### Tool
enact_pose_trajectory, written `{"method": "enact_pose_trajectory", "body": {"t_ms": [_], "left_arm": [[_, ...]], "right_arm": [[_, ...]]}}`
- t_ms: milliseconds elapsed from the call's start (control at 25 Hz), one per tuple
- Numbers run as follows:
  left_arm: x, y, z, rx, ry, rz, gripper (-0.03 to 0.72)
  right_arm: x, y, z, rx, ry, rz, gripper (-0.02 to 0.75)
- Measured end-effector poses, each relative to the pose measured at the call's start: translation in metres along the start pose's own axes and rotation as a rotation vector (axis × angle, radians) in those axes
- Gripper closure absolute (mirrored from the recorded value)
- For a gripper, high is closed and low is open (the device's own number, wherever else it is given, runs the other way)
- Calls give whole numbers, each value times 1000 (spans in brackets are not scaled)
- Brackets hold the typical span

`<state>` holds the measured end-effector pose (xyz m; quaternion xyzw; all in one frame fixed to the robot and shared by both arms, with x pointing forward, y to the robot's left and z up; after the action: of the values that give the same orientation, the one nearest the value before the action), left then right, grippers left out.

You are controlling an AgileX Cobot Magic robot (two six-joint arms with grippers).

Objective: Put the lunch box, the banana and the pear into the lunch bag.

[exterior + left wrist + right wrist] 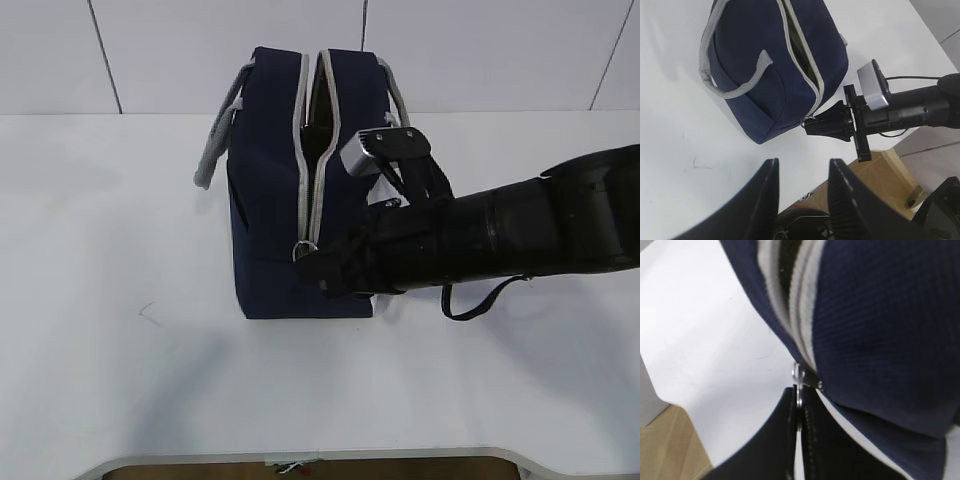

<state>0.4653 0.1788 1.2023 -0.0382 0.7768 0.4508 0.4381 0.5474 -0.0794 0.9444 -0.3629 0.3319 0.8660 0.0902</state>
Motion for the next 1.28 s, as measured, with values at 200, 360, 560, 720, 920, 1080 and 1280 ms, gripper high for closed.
{"method": "enact_pose_trajectory", "body": {"t_ms": [200, 360, 560, 720, 920, 1080, 1280], "left_arm": [[0, 0, 0, 0, 0, 0, 433], [0, 0, 0, 0, 0, 0, 433], [0, -3, 3, -10, 0, 11, 433], [2, -7, 11, -52, -10, 40, 434], [3, -14, 18, -71, -9, 67, 435], [3, -19, 21, -72, -5, 80, 435], [3, -26, 25, -70, 2, 98, 435]], "right_arm": [[-1, 11, 9, -2, -31, 29, 725], [3, 17, 12, 9, -43, 83, 725], [11, 18, 10, 28, -62, 141, 725], [4, 19, 12, 40, -55, 165, 725], [-11, 22, 17, 63, -73, 211, 725], [-20, 28, 20, 99, -77, 273, 725], [-35, 36, 26, 136, -84, 331, 725]]}}
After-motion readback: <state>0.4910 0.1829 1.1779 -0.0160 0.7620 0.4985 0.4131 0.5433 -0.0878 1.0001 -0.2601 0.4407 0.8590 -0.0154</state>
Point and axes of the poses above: a point on each arm's last joint axis where the gripper is mounted, y pointing back along that axis away from the gripper, z along the wrist's bending axis when the last joint is at zero, x = y × z, the point moved 4 cm from there along -y, pointing out along that axis toward the gripper, and after that the axes turned 13 degrees about -y, right-handed, at the moved point
